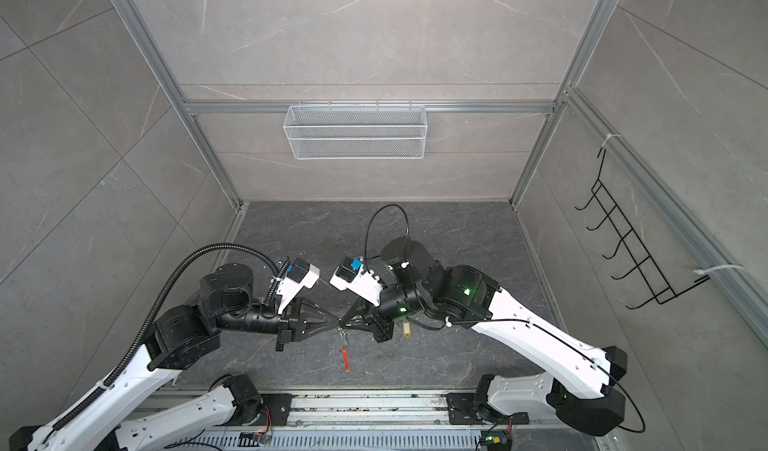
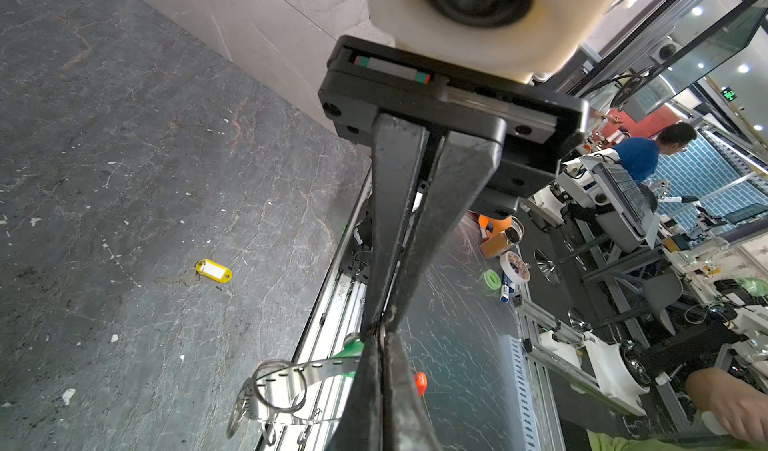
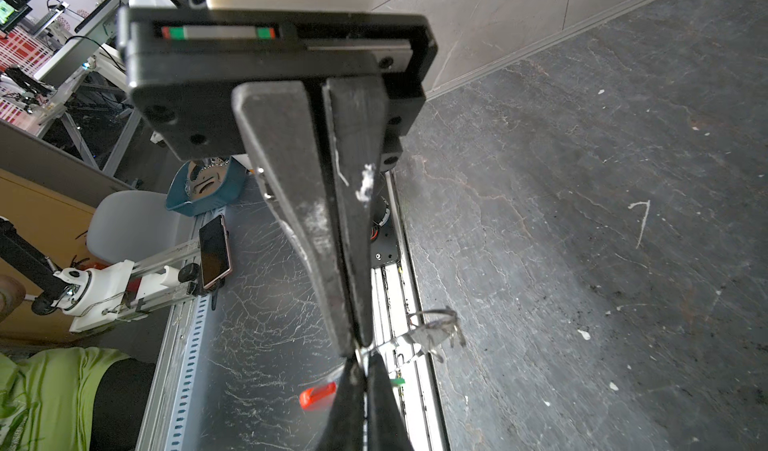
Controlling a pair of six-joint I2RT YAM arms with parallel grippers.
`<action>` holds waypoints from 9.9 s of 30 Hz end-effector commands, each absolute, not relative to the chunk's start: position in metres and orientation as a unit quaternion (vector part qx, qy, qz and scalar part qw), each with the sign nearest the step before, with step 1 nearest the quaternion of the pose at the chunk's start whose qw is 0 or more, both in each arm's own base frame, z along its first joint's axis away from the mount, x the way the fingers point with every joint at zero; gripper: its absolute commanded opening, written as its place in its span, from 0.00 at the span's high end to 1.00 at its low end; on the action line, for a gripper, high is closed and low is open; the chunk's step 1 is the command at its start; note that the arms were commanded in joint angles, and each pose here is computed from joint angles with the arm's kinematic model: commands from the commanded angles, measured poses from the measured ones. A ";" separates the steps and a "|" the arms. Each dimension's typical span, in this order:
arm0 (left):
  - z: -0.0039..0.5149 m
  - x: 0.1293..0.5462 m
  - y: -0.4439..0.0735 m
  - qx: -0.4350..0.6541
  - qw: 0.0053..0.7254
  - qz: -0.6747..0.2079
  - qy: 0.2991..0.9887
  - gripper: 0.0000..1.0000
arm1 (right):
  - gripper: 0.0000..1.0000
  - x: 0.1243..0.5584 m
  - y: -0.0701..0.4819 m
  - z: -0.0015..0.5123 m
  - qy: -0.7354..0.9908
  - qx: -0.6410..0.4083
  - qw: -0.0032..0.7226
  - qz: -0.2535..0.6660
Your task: Remove the keys from the keyring
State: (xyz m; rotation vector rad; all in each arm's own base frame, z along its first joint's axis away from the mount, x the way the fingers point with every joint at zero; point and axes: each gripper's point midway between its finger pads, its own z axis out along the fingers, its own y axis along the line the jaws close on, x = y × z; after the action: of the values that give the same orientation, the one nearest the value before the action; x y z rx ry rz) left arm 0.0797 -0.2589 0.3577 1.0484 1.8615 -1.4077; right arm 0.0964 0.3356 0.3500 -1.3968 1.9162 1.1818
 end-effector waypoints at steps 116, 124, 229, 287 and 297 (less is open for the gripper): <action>0.399 0.117 -0.220 0.246 0.536 -0.550 0.591 1.00 | 1.00 0.104 0.369 0.346 0.670 -0.456 0.413 0.416; 0.405 0.110 -0.216 0.253 0.534 -0.551 0.589 1.00 | 1.00 0.108 0.355 0.342 0.682 -0.446 0.423 0.395; 0.327 0.142 -0.205 0.159 0.497 -0.505 0.688 1.00 | 0.49 0.114 0.349 0.331 0.703 -0.394 0.416 0.421; 0.356 0.146 -0.139 0.055 0.591 -0.458 0.662 0.00 | 1.00 0.193 0.413 0.171 0.826 -0.306 0.210 0.424; 0.346 0.145 -0.139 0.055 0.584 -0.460 0.667 0.00 | 0.96 0.211 0.429 0.091 0.871 -0.302 0.098 0.375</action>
State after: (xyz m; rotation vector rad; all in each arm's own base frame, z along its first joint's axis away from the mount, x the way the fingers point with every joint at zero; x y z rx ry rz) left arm 0.1461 -0.1426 0.3405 0.1250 1.5886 -1.0824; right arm 0.2085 0.4266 0.0922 -0.8888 2.5322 1.0979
